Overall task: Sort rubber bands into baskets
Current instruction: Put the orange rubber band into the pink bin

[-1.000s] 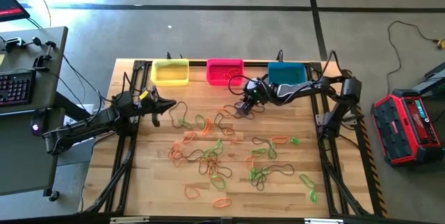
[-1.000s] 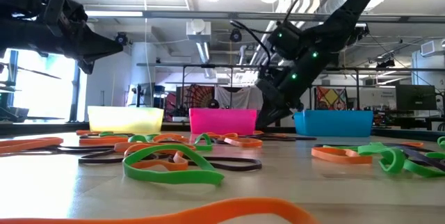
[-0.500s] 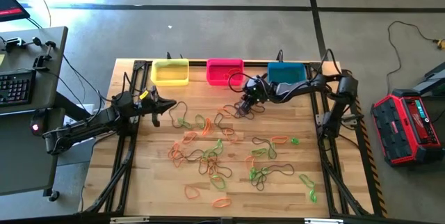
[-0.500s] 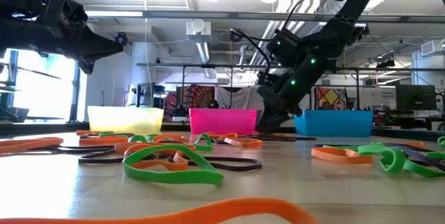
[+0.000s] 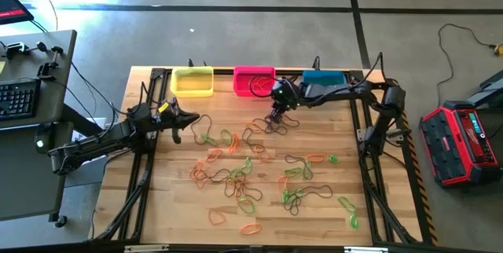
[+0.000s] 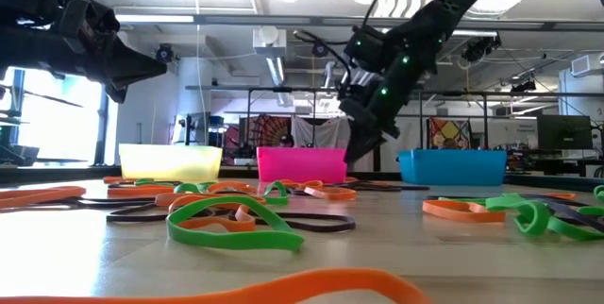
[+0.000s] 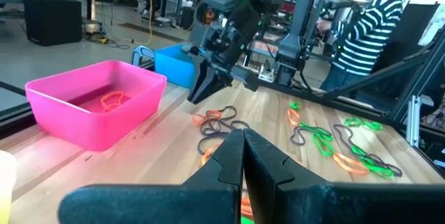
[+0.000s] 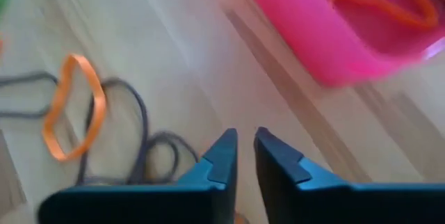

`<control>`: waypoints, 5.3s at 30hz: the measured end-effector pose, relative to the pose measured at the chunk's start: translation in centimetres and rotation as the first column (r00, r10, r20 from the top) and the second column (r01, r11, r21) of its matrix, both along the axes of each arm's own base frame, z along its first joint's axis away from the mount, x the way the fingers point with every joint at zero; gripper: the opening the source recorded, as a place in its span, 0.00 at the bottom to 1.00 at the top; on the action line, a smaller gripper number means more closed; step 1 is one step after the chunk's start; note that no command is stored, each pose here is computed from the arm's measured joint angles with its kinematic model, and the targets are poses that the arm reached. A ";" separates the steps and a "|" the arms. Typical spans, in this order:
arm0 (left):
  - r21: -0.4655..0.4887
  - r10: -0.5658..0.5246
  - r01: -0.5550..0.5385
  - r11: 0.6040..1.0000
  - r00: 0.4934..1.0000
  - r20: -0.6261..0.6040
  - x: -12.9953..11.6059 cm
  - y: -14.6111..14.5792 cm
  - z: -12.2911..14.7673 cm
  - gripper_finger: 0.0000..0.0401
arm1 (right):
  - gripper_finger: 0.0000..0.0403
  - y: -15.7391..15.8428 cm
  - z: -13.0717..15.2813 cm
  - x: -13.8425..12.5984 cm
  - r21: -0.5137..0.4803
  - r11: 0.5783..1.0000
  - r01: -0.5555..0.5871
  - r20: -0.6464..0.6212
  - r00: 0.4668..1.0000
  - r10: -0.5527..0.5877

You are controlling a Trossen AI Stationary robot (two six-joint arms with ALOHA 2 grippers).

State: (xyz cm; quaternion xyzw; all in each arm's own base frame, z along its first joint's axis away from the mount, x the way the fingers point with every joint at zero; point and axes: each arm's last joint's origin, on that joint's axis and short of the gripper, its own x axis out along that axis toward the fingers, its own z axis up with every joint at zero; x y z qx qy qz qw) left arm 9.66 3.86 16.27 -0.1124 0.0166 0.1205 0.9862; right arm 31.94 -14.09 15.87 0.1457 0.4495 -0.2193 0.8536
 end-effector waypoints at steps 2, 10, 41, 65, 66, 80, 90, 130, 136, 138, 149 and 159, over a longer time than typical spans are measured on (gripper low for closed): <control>-0.001 0.000 0.000 1.000 1.000 -0.002 0.0 0.0 0.0 0.00 | 0.18 0.1 0.0 -0.1 0.013 1.000 0.000 -0.024 1.000 0.000; 0.001 0.000 0.000 1.000 1.000 -0.024 0.1 0.1 -0.2 0.00 | 0.29 0.1 -0.6 -0.1 0.034 0.999 -0.005 -0.027 1.000 0.006; -0.002 0.003 -0.003 1.000 0.999 -0.049 0.3 0.1 -0.4 0.00 | 0.00 -0.8 4.1 5.4 -0.211 0.973 -0.089 0.078 0.991 0.108; -0.010 0.003 -0.004 1.000 0.999 -0.047 0.3 0.1 -0.4 0.00 | 0.00 -11.7 3.4 6.0 -0.084 0.996 0.014 0.042 0.999 -0.010; -0.010 0.003 -0.004 1.000 0.999 -0.048 0.3 0.1 -0.4 0.00 | 0.00 -11.9 3.4 6.3 -0.073 0.997 0.017 0.030 0.999 -0.015; -0.006 0.051 -0.051 0.999 0.997 -0.049 0.2 0.3 -0.4 0.00 | 0.00 -13.4 1.8 9.5 0.086 0.991 0.104 -0.122 0.988 -0.094; 0.018 0.129 -0.129 0.992 0.991 -0.027 0.2 0.5 -0.1 0.00 | 0.19 -12.1 1.6 9.7 0.084 0.996 0.009 -0.188 0.982 0.007; -0.065 0.176 -0.296 0.953 0.716 -0.675 4.7 3.2 1.3 0.02 | 0.00 1.7 7.2 -0.4 -0.195 0.980 -0.038 0.336 0.936 0.103; 0.007 0.272 -0.405 0.914 0.600 -0.752 5.5 4.0 0.5 0.11 | 0.00 2.8 6.0 -0.6 -0.184 0.981 -0.064 0.327 0.937 0.122; -0.013 0.270 -0.436 0.900 0.580 -0.769 5.7 4.1 0.2 0.15 | 0.00 3.0 5.6 -0.7 -0.177 0.982 -0.066 0.324 0.938 0.122; -0.067 0.252 -0.630 0.774 0.403 -0.880 5.0 5.4 -2.2 0.26 | 0.00 3.8 5.5 -0.4 -0.200 0.977 -0.080 0.365 0.919 0.150; -0.130 0.164 -0.577 0.806 0.429 -0.888 5.8 5.9 -3.3 0.26 | 0.00 3.8 5.5 -0.4 -0.202 0.976 -0.082 0.365 0.919 0.152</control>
